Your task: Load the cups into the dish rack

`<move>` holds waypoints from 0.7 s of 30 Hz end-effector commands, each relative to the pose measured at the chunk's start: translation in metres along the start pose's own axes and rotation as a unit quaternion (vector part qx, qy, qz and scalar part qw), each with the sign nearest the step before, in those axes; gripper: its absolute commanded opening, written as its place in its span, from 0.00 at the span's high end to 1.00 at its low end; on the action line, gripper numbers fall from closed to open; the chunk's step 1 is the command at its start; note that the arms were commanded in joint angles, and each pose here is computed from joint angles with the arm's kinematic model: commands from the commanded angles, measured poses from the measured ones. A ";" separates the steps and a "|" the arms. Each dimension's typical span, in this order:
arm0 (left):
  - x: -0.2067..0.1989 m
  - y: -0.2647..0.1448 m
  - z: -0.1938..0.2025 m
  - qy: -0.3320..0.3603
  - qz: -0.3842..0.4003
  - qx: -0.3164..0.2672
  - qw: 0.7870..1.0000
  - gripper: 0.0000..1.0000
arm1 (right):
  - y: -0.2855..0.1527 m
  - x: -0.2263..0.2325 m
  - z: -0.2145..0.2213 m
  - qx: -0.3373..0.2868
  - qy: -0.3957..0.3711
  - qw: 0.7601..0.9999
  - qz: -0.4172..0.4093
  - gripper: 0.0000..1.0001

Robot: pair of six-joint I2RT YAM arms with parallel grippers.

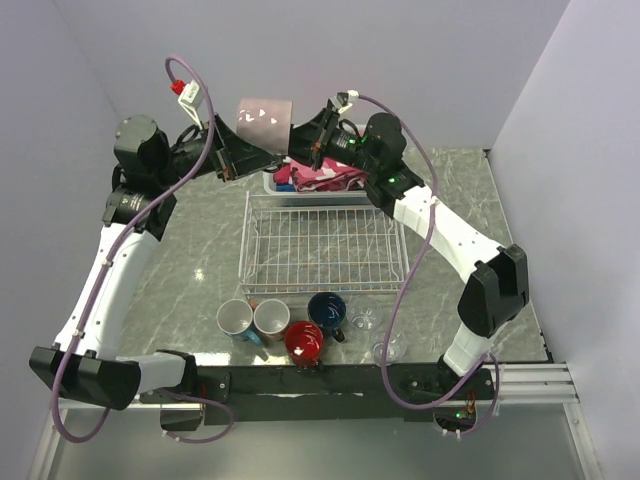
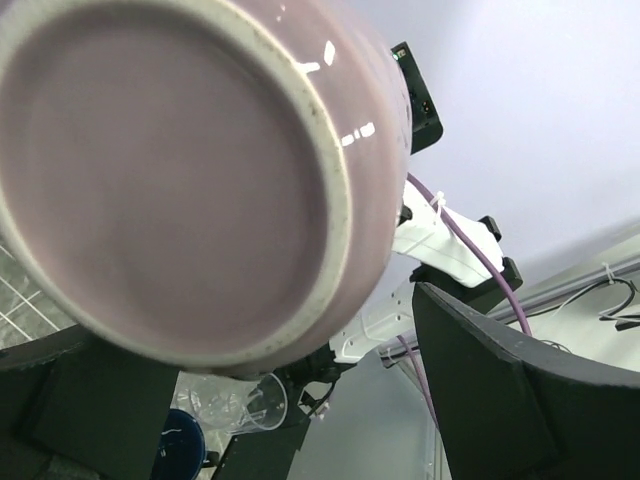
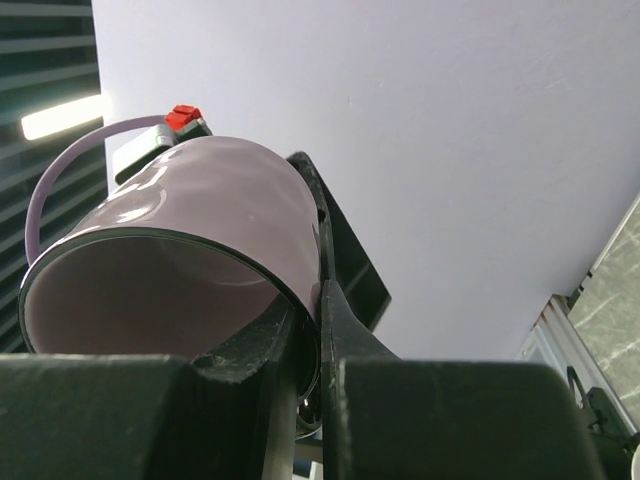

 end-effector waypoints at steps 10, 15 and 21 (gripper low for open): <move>-0.004 0.015 -0.010 0.012 0.018 -0.023 1.000 0.29 | 0.010 0.033 0.008 0.017 -0.032 0.997 -0.074 1.00; -0.011 0.019 -0.028 0.010 0.030 -0.047 0.998 0.50 | 0.013 0.023 0.010 0.020 -0.023 0.997 -0.069 1.00; -0.026 0.023 -0.046 0.001 0.057 -0.064 0.996 0.58 | 0.013 0.010 0.014 0.024 -0.014 0.998 -0.058 1.00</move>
Point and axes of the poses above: each gripper's point midway between its finger pads, its own y axis out along the fingers, its own x axis along the line the jaws close on, z = x × y, the point moved 6 cm from there along -y, back along the fingers, and after that the axes turned 8 degrees about y, right-handed, at the moved point
